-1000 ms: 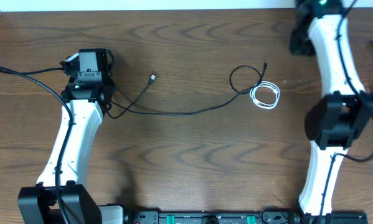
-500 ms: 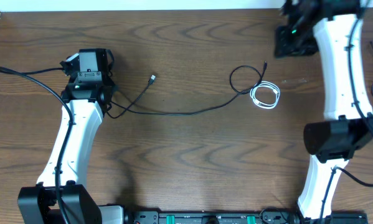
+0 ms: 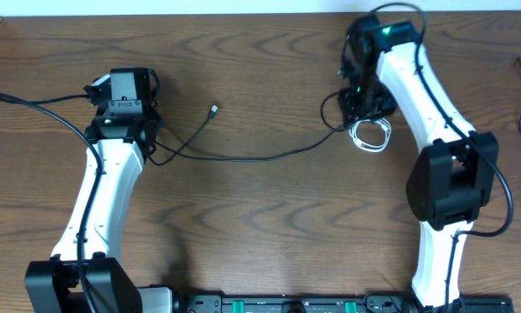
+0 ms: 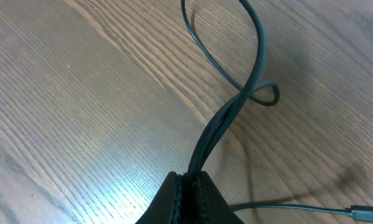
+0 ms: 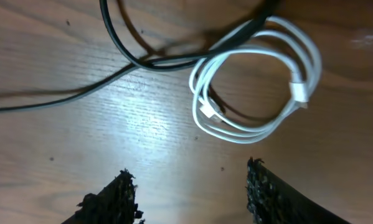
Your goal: Untangle cables
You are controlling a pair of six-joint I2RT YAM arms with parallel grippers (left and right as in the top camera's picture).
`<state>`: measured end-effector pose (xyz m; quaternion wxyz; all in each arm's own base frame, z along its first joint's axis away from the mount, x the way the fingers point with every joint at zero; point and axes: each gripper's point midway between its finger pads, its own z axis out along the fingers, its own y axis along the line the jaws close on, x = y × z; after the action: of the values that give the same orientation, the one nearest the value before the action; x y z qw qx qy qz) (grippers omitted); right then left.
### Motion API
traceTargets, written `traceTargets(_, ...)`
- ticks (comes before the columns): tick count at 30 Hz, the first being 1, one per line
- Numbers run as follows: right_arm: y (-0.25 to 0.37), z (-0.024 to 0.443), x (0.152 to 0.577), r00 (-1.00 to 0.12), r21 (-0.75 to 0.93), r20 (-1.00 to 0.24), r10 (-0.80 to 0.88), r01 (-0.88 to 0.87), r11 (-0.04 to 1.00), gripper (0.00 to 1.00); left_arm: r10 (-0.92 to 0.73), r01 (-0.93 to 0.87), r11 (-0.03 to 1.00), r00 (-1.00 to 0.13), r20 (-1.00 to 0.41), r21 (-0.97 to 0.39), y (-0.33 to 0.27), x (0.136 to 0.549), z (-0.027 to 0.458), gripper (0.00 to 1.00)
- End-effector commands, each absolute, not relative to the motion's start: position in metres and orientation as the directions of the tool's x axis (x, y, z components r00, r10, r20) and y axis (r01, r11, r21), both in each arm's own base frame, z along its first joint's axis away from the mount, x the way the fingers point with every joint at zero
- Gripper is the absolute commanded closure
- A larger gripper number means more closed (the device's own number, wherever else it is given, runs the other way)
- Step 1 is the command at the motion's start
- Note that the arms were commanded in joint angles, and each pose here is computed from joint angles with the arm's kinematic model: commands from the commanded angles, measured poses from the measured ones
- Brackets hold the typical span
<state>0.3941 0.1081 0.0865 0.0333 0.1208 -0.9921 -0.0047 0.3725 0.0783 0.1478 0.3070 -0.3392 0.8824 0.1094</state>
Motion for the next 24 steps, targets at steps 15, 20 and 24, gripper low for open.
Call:
traceTargets(15,0.103,-0.01,0.379,-0.954,-0.042,0.064,-0.294,-0.297,0.954,0.45,-0.529,-0.667,0.745,-0.576,-0.623,-0.015,0.081,0.376,0.151,0.92)
traceTargets(20,0.104,-0.015,0.384,-0.955,-0.042,0.038,-0.295,-0.296,0.954,0.46,-0.529,-0.667,0.745,-0.577,-0.623,-0.015,0.081,0.376,0.151,0.92)
traceTargets(24,0.105,-0.015,0.387,-0.955,-0.042,0.023,-0.295,-0.295,0.954,0.67,-0.529,-0.667,0.745,-0.577,-0.623,-0.015,0.081,0.376,0.151,0.92)
